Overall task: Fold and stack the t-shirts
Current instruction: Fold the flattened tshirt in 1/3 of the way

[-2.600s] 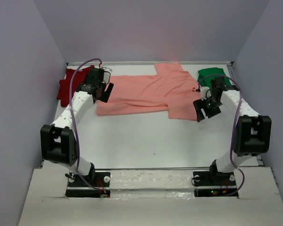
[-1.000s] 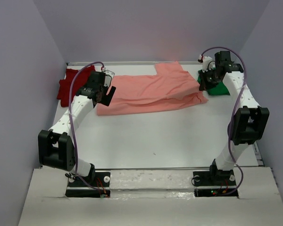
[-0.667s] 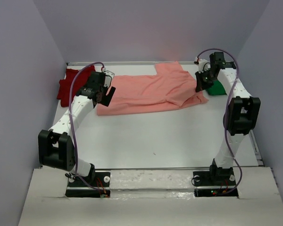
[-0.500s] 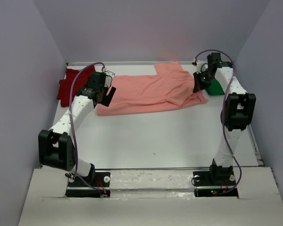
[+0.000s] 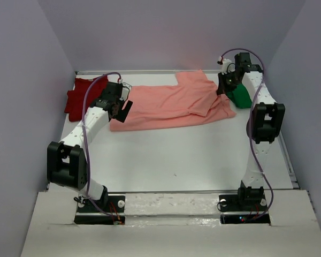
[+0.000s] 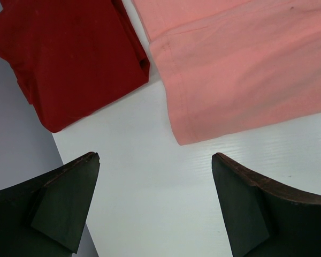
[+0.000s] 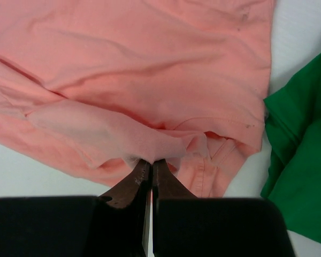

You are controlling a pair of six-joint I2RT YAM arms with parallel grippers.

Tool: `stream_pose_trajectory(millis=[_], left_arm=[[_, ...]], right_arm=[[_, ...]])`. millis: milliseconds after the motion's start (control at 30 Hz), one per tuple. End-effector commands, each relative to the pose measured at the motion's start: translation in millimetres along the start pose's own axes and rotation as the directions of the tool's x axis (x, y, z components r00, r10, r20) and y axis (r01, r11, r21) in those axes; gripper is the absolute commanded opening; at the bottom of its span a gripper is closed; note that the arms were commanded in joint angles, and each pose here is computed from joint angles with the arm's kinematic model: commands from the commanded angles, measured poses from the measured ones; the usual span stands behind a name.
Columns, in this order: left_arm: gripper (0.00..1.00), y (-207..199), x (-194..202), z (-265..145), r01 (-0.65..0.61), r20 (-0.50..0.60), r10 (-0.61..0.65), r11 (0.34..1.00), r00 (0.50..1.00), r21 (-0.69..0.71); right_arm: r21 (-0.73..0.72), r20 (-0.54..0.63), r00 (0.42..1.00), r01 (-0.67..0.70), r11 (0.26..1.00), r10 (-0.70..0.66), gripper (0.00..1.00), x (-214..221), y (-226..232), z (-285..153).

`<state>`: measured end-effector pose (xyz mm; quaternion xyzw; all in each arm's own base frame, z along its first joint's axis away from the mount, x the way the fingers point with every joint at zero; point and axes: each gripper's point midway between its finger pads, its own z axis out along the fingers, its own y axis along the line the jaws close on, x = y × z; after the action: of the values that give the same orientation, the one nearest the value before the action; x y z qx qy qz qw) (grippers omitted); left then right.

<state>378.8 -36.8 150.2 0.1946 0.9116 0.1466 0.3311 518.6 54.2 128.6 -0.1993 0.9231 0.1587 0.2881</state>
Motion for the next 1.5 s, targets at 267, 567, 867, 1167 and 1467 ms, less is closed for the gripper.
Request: stream_pose_trajectory(millis=[267, 567, 867, 1167, 1467], left_arm=[[0.99, 0, 4, 1, -0.018, -0.013, 0.017, 1.0, 1.0, -0.015], [0.99, -2, 7, 9, -0.025, -0.039, 0.024, 1.0, 0.999, -0.014], [0.99, -5, 12, 14, -0.034, -0.061, 0.034, 0.999, 0.998, -0.008], [0.99, -5, 16, 14, -0.042, -0.072, 0.042, 0.999, 0.997, -0.008], [0.99, -11, 21, 22, -0.059, -0.103, 0.059, 0.998, 0.993, 0.007]], right_arm=[[-0.035, 0.164, 0.985, 0.055, 0.998, -0.048, 0.0, -46, -11, 24], [-0.015, 0.222, 0.973, 0.063, 0.998, -0.058, 0.0, -67, -21, 33], [0.008, 0.293, 0.954, 0.068, 0.998, -0.067, 0.0, -91, -29, 34], [-0.021, 0.283, 0.957, 0.068, 0.997, -0.059, 0.0, -84, -33, 56], [-0.002, 0.259, 0.962, 0.084, 0.996, -0.08, 1.0, -75, -42, 70]])
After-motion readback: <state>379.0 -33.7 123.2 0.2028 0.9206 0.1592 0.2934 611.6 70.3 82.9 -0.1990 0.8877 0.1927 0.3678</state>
